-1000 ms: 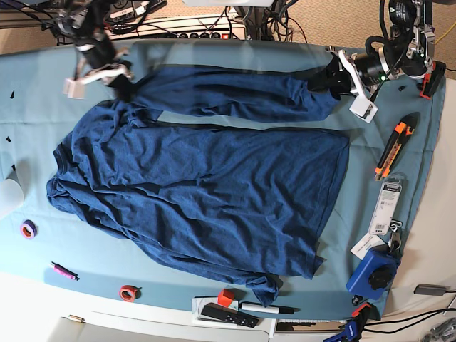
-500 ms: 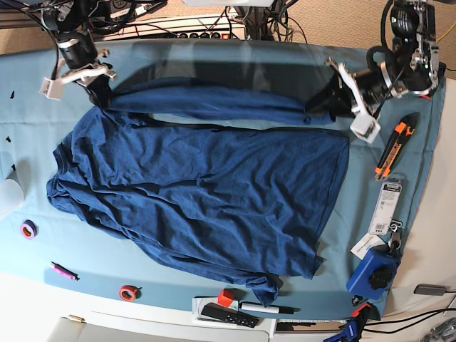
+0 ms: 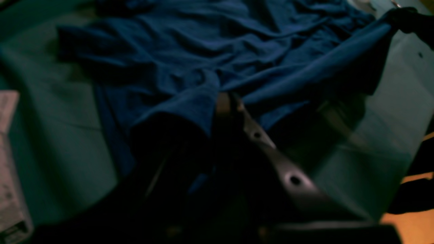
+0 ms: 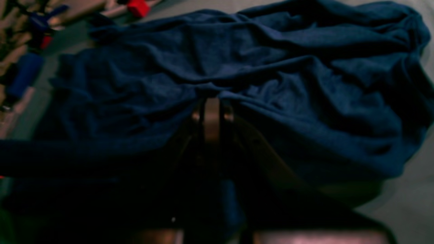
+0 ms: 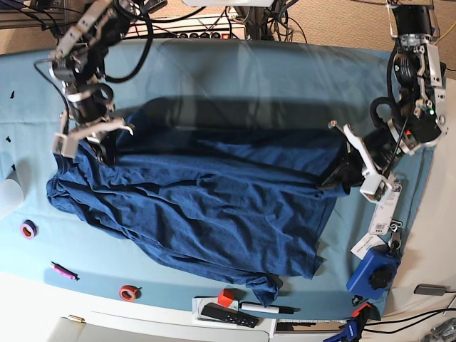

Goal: Layout the t-shirt on the table in an organized manner, then fold the t-shirt properly
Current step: 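Lift the collar edge with both grippers and fold it over the shirt, then pull the held collar edge back toward the grippers' start with both grippers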

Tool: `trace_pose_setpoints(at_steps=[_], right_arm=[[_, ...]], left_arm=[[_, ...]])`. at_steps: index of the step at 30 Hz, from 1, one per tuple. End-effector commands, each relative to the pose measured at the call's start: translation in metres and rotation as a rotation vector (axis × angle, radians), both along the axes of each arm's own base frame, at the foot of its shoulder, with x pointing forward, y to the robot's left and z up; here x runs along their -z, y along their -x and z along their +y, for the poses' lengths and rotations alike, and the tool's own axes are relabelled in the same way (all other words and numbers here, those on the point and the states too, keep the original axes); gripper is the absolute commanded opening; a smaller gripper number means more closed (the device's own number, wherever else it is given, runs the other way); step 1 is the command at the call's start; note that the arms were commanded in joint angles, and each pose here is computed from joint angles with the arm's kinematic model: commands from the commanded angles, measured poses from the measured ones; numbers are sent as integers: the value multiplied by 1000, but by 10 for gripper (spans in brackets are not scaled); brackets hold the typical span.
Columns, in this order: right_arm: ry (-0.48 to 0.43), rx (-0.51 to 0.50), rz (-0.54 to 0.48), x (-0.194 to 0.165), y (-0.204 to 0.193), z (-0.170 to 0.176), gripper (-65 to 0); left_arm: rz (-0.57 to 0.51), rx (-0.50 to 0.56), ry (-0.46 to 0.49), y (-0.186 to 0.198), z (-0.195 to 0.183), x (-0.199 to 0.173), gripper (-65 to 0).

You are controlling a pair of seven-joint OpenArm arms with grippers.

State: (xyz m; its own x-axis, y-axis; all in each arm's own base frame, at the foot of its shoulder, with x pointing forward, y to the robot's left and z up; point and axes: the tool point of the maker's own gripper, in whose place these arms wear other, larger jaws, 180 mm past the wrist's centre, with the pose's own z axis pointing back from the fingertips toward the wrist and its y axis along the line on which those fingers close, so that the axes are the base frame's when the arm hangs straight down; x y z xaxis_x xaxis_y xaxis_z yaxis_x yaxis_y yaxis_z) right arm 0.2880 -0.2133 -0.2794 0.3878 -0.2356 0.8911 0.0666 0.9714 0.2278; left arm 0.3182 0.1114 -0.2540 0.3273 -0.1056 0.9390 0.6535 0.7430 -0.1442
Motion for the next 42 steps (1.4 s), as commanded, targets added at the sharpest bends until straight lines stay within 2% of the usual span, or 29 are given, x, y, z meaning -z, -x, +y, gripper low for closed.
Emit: trace_pose_setpoints(at_steps=[1, 7, 10, 15, 21, 26, 29, 32, 42], right_arm=[[22, 6, -50, -13, -5, -2, -650], [88, 80, 0, -6, -3, -18, -650], [97, 113, 16, -1, -2, -26, -650], [95, 109, 68, 20, -2, -36, -650], [66, 116, 56, 28, -12, -39, -650], [69, 118, -6, 8, -32, -41, -650], [68, 118, -28, 0, -39, -41, -650], [65, 113, -2, 6, -36, -40, -650], [63, 104, 108, 36, -9, -39, -650]], left_arm=[[-47, -1, 2, -4, 2, -13, -650], [38, -36, -22, -3, 14, 18, -650], [115, -72, 0, -5, 26, 44, -650], [188, -131, 73, -8, 40, 71, -650], [124, -105, 106, -25, 35, 49, -650], [32, -100, 111, -51, 35, 16, -650], [17, -103, 104, -58, 36, 8, -650], [48, -103, 75, -55, 37, 19, -650], [212, -120, 74, -17, 42, 76, -650]])
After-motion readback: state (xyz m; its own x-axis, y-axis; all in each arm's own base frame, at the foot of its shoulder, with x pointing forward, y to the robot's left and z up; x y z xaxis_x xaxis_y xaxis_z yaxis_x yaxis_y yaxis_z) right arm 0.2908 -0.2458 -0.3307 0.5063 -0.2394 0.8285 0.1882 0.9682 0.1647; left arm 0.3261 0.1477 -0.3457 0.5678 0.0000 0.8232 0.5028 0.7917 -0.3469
